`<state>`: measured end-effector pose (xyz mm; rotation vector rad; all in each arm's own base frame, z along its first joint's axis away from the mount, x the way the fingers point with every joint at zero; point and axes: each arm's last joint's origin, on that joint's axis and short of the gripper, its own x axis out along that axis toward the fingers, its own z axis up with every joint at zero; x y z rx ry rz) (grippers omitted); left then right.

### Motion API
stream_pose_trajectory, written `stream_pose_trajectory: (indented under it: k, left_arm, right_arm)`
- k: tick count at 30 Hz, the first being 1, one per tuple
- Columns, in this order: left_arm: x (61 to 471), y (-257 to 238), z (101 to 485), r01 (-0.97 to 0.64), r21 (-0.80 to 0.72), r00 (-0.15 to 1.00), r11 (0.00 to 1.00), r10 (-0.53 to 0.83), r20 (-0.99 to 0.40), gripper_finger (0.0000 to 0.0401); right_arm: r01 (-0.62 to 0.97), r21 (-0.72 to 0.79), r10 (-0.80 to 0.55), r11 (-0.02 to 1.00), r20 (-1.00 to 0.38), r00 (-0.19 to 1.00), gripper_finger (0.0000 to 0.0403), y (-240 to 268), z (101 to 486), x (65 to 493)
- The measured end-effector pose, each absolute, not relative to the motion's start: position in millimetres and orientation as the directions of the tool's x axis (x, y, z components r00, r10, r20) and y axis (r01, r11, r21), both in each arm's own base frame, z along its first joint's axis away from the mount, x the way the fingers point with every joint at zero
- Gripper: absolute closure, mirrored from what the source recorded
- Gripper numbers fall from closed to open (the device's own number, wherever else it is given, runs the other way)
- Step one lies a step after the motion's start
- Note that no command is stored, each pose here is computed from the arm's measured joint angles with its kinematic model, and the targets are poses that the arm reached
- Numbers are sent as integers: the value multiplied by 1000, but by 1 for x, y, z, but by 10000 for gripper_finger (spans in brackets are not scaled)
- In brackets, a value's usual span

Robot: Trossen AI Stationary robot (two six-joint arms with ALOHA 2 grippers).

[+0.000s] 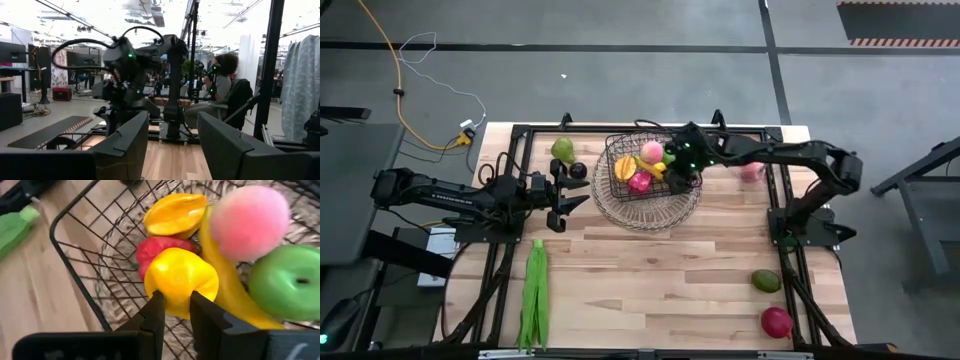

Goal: Build produce basket
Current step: Put the lemon into the wire basket

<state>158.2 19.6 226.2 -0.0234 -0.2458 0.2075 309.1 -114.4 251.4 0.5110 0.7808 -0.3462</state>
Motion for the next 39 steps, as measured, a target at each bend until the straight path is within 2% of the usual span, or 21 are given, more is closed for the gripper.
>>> stream_pose_trajectory:
  k: [3, 6, 9, 17, 31, 34, 39]
  left_arm:
    - [158, 20, 226, -201, -49, 949, 978, 207, 239, 243]
    - [158, 20, 226, -201, -48, 949, 978, 207, 239, 243]
    - [158, 20, 226, -201, -49, 949, 978, 207, 239, 243]
    - [158, 20, 226, -201, -48, 949, 978, 207, 239, 243]
    - [158, 20, 226, -202, -48, 949, 978, 207, 239, 243]
    - [158, 20, 226, -201, -48, 949, 978, 207, 239, 243]
    - [158, 20, 226, -201, -48, 949, 978, 207, 239, 243]
  right_arm:
    - [493, 354, -59, 795, -764, 642, 334, -121, 252, 319]
    - [486, 428, 58, 762, -792, 608, 334, -125, 246, 326]
    - [513, 445, 99, 734, -817, 568, 334, -128, 241, 333]
    - [567, 418, 114, 710, -862, 493, 334, -132, 223, 340]
    - [581, 397, 96, 711, -872, 480, 332, -133, 221, 341]
    - [586, 389, 93, 711, -877, 471, 317, -133, 221, 340]
    - [590, 385, 97, 710, -883, 460, 270, -132, 220, 339]
